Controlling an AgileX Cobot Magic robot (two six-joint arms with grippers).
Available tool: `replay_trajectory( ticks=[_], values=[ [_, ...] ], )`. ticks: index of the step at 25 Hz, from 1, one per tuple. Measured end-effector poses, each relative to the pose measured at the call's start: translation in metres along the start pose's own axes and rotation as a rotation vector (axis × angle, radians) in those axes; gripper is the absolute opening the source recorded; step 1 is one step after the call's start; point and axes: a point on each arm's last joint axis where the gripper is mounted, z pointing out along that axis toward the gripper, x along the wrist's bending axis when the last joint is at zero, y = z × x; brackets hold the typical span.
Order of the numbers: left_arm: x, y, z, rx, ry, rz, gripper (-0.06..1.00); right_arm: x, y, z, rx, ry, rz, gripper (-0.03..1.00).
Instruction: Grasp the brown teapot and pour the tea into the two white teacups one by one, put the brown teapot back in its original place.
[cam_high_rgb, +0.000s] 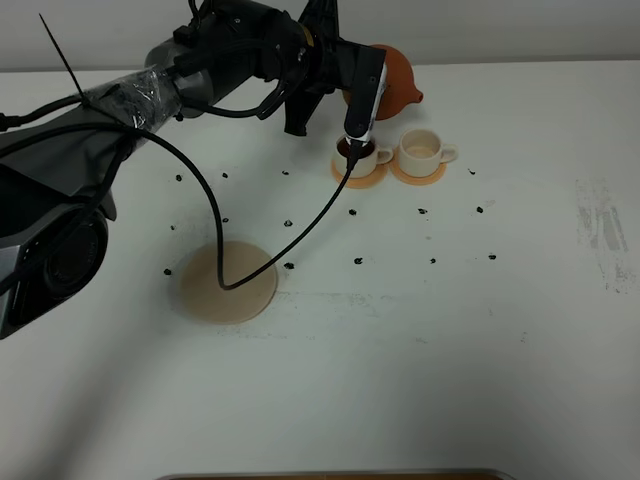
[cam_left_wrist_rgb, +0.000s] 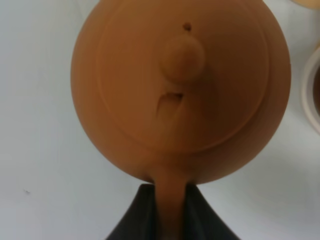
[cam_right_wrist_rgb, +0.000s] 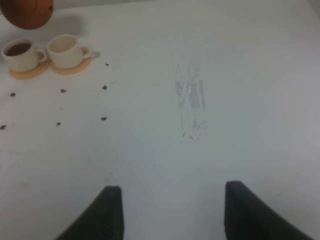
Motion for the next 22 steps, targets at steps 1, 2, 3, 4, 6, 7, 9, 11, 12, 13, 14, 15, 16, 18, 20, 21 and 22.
replay_trajectory(
  ticks=[1, 2, 3, 4, 6, 7, 9, 11, 12, 13, 14, 15, 16, 18, 20, 21, 22],
  values=[
    [0.0, 0.001, 0.0, -0.001, 0.003, 0.017, 0.12, 0.0, 0.0, 0.0, 0.0, 0.0, 0.0, 0.47],
    [0.001, 0.001, 0.0, -0.001, 0.007, 0.034, 0.12, 0.0, 0.0, 0.0, 0.0, 0.0, 0.0, 0.47],
    [0.001, 0.001, 0.0, -0.002, 0.012, 0.05, 0.12, 0.0, 0.0, 0.0, 0.0, 0.0, 0.0, 0.47],
    [0.001, 0.001, 0.0, -0.002, 0.015, 0.062, 0.12, 0.0, 0.0, 0.0, 0.0, 0.0, 0.0, 0.47],
    [0.002, 0.001, 0.0, -0.002, 0.022, 0.085, 0.12, 0.0, 0.0, 0.0, 0.0, 0.0, 0.0, 0.47],
    [0.002, 0.001, 0.0, -0.002, 0.028, 0.091, 0.12, 0.0, 0.0, 0.0, 0.0, 0.0, 0.0, 0.47],
    [0.003, 0.001, 0.0, -0.002, 0.034, 0.1, 0.12, 0.0, 0.0, 0.0, 0.0, 0.0, 0.0, 0.47],
    [0.002, 0.001, 0.001, 0.004, 0.033, 0.123, 0.12, 0.0, 0.0, 0.0, 0.0, 0.0, 0.0, 0.47],
    [0.001, 0.001, 0.002, 0.004, 0.03, 0.138, 0.12, 0.0, 0.0, 0.0, 0.0, 0.0, 0.0, 0.47],
    [0.0, 0.002, 0.003, 0.003, 0.029, 0.155, 0.12, 0.0, 0.0, 0.0, 0.0, 0.0, 0.0, 0.47],
    [-0.001, 0.003, 0.004, 0.003, 0.027, 0.172, 0.12, 0.0, 0.0, 0.0, 0.0, 0.0, 0.0, 0.47],
    [-0.002, 0.005, 0.004, 0.0, 0.026, 0.191, 0.12, 0.0, 0.0, 0.0, 0.0, 0.0, 0.0, 0.47],
    [-0.002, 0.006, 0.005, -0.001, 0.027, 0.211, 0.12, 0.0, 0.0, 0.0, 0.0, 0.0, 0.0, 0.47],
    [-0.002, 0.01, 0.005, -0.006, 0.032, 0.243, 0.12, 0.0, 0.0, 0.0, 0.0, 0.0, 0.0, 0.47],
    [-0.001, 0.011, 0.005, -0.006, 0.039, 0.266, 0.12, 0.0, 0.0, 0.0, 0.0, 0.0, 0.0, 0.47],
    [-0.001, 0.011, 0.005, -0.007, 0.044, 0.28, 0.12, 0.0, 0.0, 0.0, 0.0, 0.0, 0.0, 0.47],
    [-0.001, 0.011, 0.005, -0.007, 0.046, 0.291, 0.12, 0.0, 0.0, 0.0, 0.0, 0.0, 0.0, 0.47]
  ],
)
